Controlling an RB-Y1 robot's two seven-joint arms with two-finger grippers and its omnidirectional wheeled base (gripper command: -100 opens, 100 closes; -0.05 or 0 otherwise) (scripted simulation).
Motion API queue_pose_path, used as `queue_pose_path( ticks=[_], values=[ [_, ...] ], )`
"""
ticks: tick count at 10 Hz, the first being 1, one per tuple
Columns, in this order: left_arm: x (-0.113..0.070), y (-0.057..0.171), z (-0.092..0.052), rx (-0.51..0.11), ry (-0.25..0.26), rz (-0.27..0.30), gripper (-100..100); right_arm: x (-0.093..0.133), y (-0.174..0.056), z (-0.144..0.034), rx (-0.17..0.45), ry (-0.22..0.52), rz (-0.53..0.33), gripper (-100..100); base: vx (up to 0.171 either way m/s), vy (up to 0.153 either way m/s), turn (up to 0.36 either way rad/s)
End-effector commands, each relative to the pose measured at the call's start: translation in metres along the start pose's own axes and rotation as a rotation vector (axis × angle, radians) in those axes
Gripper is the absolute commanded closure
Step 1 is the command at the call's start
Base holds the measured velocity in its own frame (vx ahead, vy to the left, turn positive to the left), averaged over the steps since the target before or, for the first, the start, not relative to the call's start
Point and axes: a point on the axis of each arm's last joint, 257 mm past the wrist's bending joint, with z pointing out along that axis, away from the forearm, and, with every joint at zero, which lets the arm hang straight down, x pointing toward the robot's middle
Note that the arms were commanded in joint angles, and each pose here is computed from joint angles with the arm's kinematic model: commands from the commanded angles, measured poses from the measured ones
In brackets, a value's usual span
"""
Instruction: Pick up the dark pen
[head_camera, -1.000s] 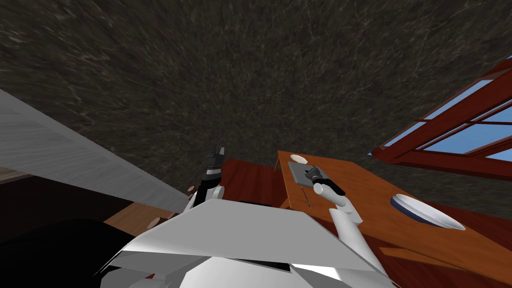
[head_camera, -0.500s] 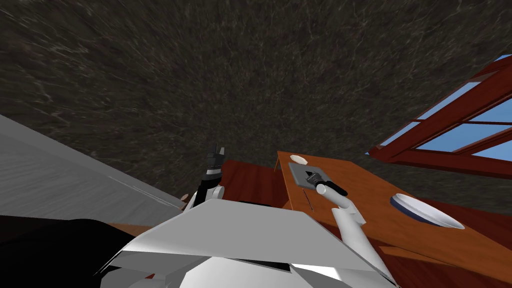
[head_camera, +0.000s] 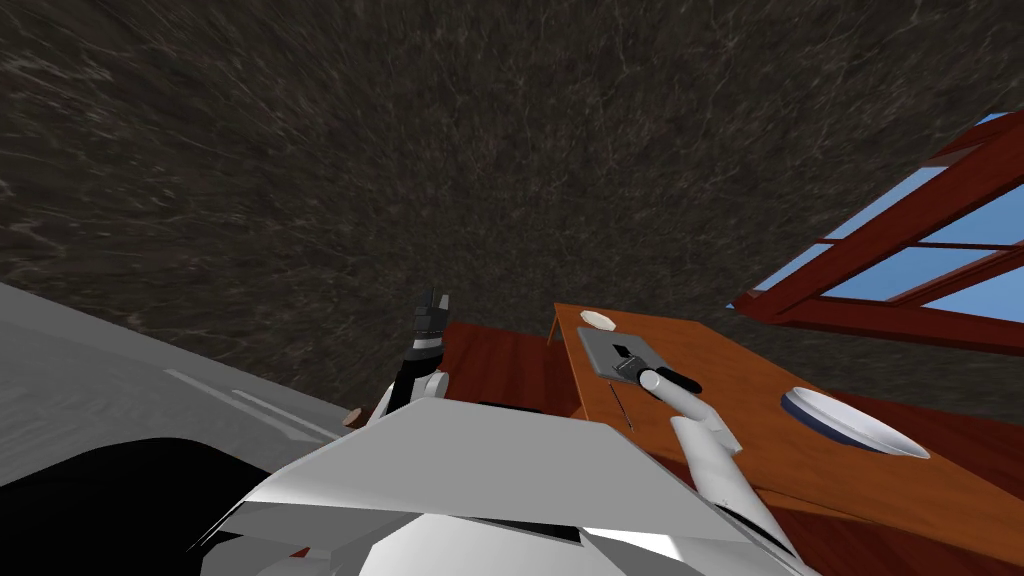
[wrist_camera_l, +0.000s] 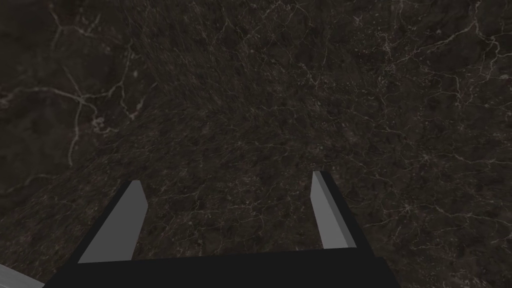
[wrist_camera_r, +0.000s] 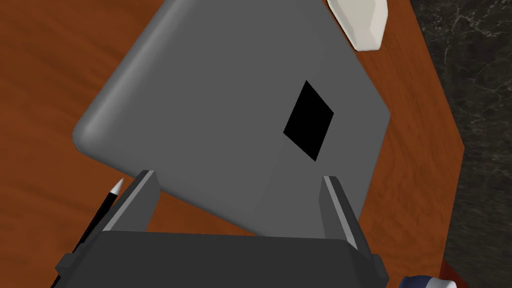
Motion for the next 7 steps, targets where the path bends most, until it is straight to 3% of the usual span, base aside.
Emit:
queue_pose_path(
  ticks=[1, 2, 4, 5, 7],
  values=[
    [0.000, 0.000, 0.000, 0.000, 0.000, 0.000, 0, -0.012, -0.014, 0.003, 0.034, -0.023, 0.015, -100, 0.028, 0.014, 0.007],
    [0.000, 0.000, 0.000, 0.000, 0.000, 0.000, 0, -0.021, -0.019, 0.004, 0.080, -0.046, 0.058, -100, 0.046, 0.027, -0.065],
    [0.000, 0.000, 0.000, 0.000, 0.000, 0.000, 0, -0.032, -0.030, 0.006, 0.101, -0.067, 0.068, -100, 0.038, 0.018, -0.015],
    [0.000, 0.000, 0.000, 0.000, 0.000, 0.000, 0, -0.044, -0.038, 0.005, 0.151, -0.097, 0.113, -100, 0.043, 0.012, -0.064],
    [0.000, 0.000, 0.000, 0.000, 0.000, 0.000, 0, -0.052, -0.046, 0.006, 0.166, -0.112, 0.121, -100, 0.039, 0.011, -0.022]
  ],
)
